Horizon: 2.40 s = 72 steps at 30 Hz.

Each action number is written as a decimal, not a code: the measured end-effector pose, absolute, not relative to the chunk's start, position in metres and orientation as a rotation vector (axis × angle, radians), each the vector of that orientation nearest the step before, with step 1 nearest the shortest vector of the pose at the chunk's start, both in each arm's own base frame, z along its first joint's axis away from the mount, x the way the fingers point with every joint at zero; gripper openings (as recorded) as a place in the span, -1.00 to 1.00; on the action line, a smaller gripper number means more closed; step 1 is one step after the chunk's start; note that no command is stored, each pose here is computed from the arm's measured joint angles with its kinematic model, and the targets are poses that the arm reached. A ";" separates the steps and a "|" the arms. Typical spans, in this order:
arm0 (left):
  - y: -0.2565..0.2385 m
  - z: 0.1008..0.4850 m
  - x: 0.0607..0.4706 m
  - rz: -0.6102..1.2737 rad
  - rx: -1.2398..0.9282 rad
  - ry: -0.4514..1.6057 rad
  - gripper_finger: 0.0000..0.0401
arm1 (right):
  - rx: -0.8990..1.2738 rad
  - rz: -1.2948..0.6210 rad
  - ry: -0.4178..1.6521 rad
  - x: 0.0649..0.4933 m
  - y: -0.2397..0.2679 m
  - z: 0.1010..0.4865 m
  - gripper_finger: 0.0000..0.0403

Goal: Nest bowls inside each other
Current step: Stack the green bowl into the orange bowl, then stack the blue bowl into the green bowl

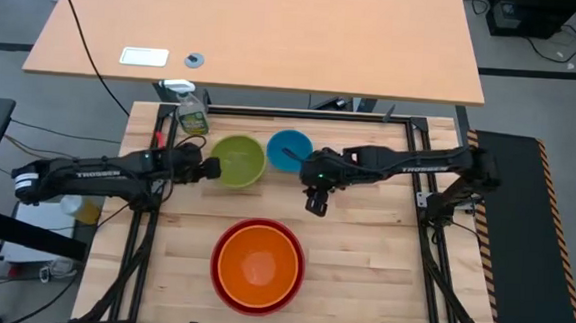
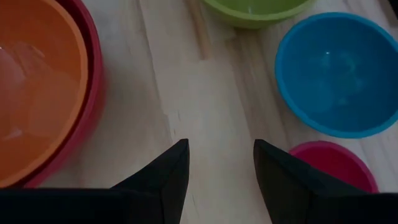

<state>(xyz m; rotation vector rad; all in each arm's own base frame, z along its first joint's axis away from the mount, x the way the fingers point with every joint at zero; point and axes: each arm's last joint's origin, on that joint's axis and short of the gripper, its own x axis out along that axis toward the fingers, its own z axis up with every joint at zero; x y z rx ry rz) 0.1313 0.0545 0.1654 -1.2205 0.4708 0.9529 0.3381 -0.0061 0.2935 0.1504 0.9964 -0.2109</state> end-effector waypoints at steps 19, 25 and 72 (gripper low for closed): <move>0.068 0.158 0.130 1.096 -1.171 0.433 -0.94 | 0.123 -0.198 0.971 0.342 -0.005 0.292 -0.08; 0.068 0.177 0.137 0.974 -1.157 0.403 -0.93 | 0.133 -0.207 0.973 0.342 -0.007 0.291 -0.08; -0.101 0.264 0.324 0.211 -0.418 1.259 -0.26 | 0.196 -0.328 0.909 0.293 -0.114 0.324 -0.08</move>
